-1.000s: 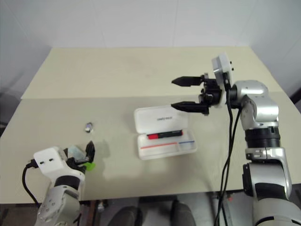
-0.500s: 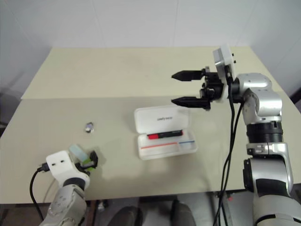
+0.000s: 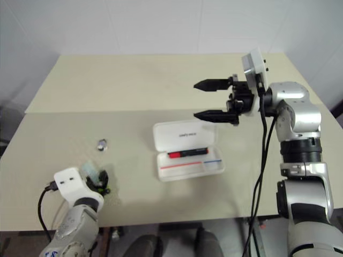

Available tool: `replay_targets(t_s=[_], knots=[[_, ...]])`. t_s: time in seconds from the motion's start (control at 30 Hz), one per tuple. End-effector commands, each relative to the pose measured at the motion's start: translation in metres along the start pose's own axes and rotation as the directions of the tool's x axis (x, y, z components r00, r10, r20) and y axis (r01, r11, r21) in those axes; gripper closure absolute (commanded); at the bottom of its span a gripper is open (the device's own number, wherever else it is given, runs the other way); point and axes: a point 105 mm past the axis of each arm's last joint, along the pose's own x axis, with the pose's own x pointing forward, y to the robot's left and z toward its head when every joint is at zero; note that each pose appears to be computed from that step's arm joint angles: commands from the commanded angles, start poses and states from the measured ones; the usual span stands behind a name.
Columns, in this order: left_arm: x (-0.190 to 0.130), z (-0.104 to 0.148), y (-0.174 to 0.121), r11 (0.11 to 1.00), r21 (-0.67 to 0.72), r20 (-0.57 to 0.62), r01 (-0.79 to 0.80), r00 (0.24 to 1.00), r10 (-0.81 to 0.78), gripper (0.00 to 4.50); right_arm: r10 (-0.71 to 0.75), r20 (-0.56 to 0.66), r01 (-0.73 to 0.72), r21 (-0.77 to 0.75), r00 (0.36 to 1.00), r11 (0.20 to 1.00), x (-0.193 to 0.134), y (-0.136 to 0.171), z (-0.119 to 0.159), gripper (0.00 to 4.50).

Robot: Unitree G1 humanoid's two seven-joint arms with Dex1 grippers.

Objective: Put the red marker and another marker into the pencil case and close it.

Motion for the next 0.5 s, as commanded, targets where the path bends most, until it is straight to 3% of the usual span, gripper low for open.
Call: replay_targets(t_s=[0.03, 0.23, 0.37, 0.5], knots=[[0.000, -0.005, 0.013, 0.997, -0.040, -0.033, -0.066, 0.997, 0.064, 2.87, 0.004, 0.048, -0.001, -0.062, 0.999, 0.998, -0.001, 0.003, 0.015, 0.00], [0.002, 0.010, 0.020, 0.997, -0.026, 0.028, -0.068, 0.997, 0.068, 2.87, -0.010, 0.057, 0.014, -0.061, 0.998, 0.998, -0.001, 0.004, 0.010, 0.00], [0.001, 0.039, 0.016, 0.999, -0.051, 0.153, -0.017, 0.988, 0.025, 2.87, -0.030, 0.051, 0.033, -0.057, 0.998, 0.998, -0.005, 0.004, 0.003, 0.00], [-0.007, 0.068, -0.006, 0.989, -0.004, 0.321, 0.151, 0.936, -0.142, 2.87, -0.071, 0.050, 0.073, -0.056, 0.996, 0.996, -0.010, 0.002, -0.003, 0.00]])
